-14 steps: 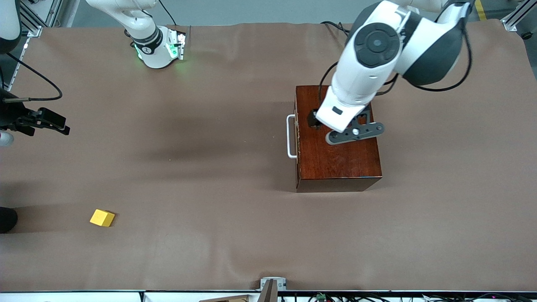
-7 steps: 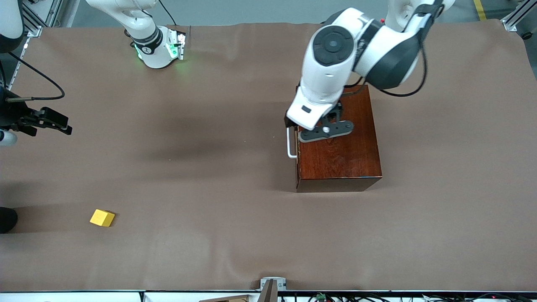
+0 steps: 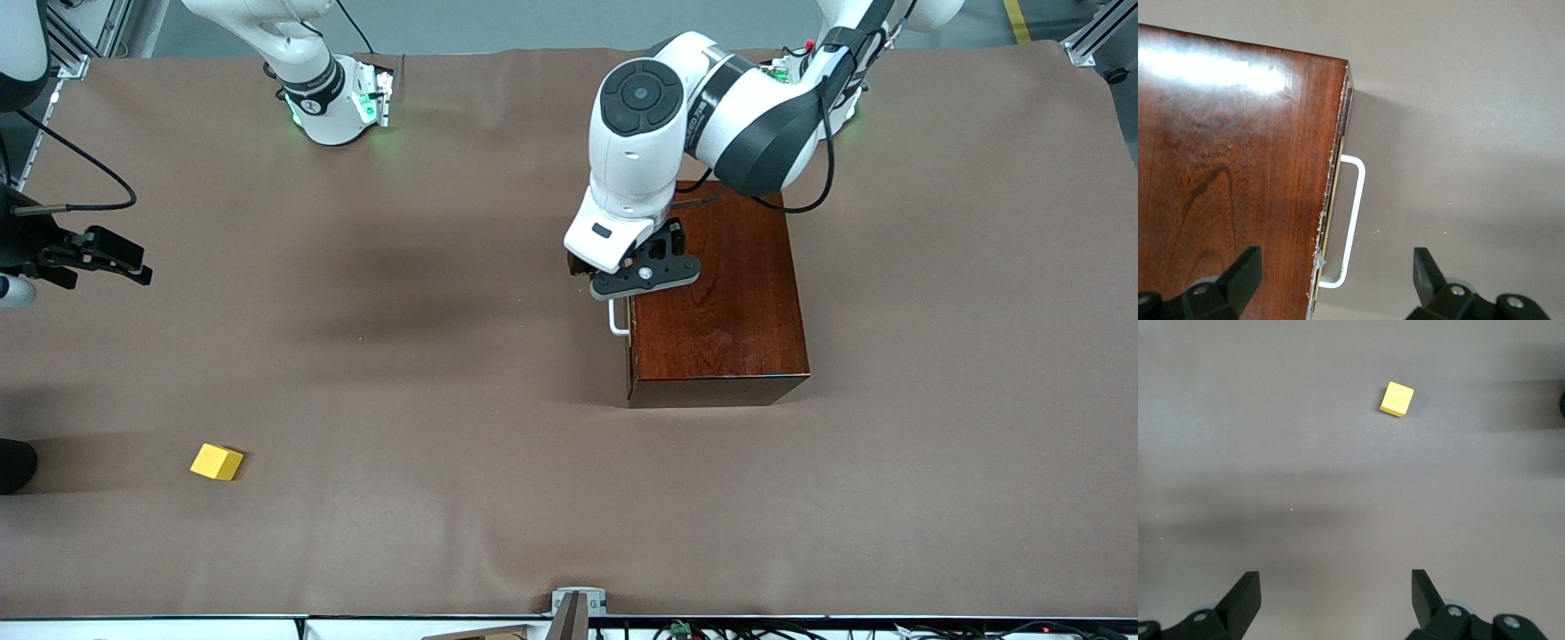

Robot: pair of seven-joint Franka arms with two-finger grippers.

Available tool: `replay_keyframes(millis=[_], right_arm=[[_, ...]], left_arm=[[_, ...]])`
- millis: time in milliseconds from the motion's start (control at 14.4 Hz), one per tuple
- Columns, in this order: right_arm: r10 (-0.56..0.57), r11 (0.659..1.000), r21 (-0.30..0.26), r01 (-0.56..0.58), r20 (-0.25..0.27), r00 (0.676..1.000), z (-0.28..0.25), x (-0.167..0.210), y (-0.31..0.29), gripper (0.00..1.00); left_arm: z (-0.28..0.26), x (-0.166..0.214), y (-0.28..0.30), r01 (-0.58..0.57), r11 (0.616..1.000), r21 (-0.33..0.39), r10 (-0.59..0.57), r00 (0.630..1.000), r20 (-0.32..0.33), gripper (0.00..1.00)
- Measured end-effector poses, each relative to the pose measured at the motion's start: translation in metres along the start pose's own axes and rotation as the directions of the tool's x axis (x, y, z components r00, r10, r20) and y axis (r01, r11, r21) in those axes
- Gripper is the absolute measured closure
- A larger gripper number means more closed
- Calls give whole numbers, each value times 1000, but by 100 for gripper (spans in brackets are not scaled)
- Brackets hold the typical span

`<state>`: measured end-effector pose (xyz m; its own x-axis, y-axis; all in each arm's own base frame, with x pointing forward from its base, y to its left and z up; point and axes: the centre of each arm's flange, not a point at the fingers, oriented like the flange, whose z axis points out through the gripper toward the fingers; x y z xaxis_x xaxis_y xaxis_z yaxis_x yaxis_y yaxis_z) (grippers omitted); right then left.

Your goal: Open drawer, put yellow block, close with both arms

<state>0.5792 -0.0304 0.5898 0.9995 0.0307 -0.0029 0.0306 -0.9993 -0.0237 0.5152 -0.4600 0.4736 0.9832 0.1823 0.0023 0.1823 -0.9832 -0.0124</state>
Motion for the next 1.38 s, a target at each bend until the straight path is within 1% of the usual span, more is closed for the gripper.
replay_keyframes(millis=[277,762,1108,1177,1246,1385], right_arm=[[-1,1000,-8,0,-9,1000,-5,-1,1,0],[-2,1000,-9,1,-9,1000,-6,-1,1,0],[-1,1000,-9,1,-9,1000,-6,-1,2,0],[-1,1000,-9,0,-9,1000,-6,-1,2,0],[0,1000,-9,0,-9,1000,-6,-1,2,0],[0,1000,-9,0,-8,1000,-6,-1,2,0]], left_arm=[[0,1,0,1,1000,-1,-1,1000,-2,0],[1,1,1,1,1000,-4,-1,1000,-4,0],[21,-8,33,-13,999,-51,11,999,-35,0],[29,-13,41,-26,999,-47,24,999,-41,0],[40,-18,49,-48,999,-23,47,997,-59,0],[63,-35,65,-107,993,51,112,988,-109,0]])
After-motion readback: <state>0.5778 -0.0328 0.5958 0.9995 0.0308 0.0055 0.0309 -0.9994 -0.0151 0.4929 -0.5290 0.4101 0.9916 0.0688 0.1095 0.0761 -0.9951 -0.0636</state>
